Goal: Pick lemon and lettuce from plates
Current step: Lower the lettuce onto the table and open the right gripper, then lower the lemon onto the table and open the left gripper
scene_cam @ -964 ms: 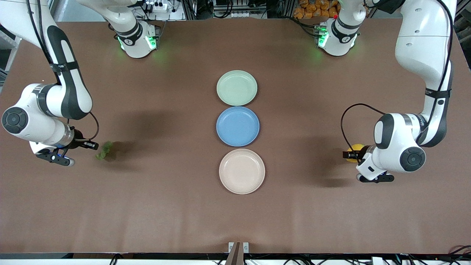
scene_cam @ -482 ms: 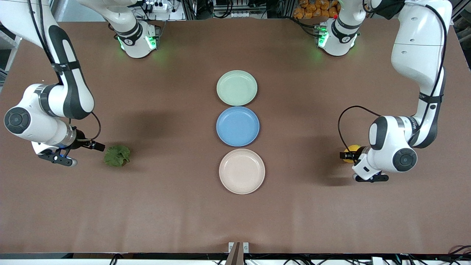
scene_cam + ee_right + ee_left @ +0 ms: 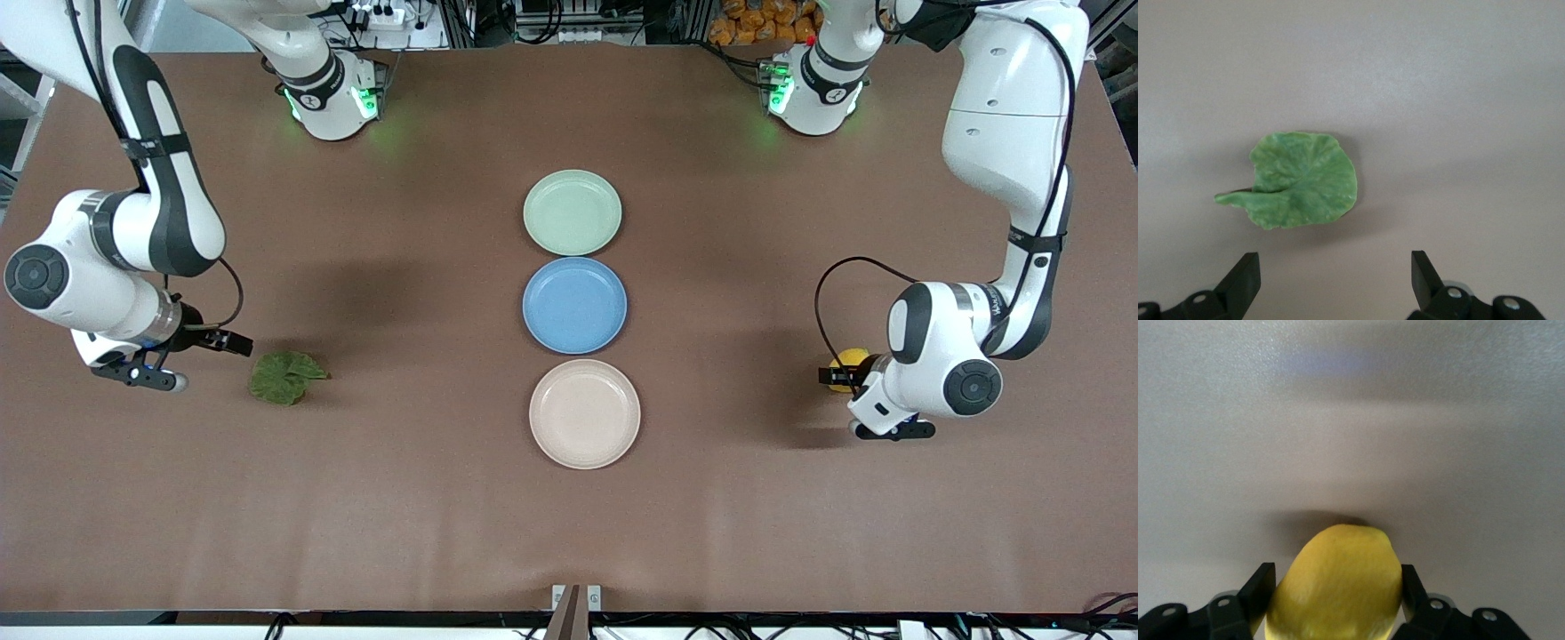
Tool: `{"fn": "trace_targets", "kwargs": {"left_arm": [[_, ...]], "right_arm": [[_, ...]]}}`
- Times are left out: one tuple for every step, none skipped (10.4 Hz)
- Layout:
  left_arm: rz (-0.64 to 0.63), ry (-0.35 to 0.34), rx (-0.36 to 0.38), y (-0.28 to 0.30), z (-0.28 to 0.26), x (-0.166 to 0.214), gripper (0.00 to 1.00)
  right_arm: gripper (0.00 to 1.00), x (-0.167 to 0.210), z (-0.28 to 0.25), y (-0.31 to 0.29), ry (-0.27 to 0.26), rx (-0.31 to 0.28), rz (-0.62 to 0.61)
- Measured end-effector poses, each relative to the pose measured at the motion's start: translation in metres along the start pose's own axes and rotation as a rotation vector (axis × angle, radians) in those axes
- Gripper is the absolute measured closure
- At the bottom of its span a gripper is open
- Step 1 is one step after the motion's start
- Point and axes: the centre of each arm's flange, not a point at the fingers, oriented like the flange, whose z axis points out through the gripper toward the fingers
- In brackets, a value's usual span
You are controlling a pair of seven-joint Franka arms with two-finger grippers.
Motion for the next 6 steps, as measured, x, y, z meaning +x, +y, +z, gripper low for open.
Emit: {"fn": "trace_targets", "kwargs": {"left_arm": [[0.001,0.002,0.001,0.000,0.001,0.000,0.01],[0.001,0.005,0.001,0.000,-0.001,0.001,0.00],[0.001,0.014,0.000,0.001,-0.006,0.002,0.00],[0.002,0.023,0.000,0.001,-0.014,0.002,0.00],[0.006,0.029,0.005,0.002,-0.023,0.001,0.00],[0.016,0.036,0.019,0.003,-0.033,-0.001,0.00]], "right_arm": [[0.00,-0.012,0.004,0.002,0.028,0.006,-0.018],[0.00,-0.023,0.008,0.003,0.043,0.010,-0.031],[0.00,-0.032,0.007,0.004,0.044,0.013,-0.036],[0.00,-0.037,0.000,0.005,0.046,0.016,-0.038],[0.00,-0.040,-0.010,0.005,0.045,0.018,-0.040],[0.00,-0.043,-0.020,0.007,0.044,0.021,-0.042]]}}
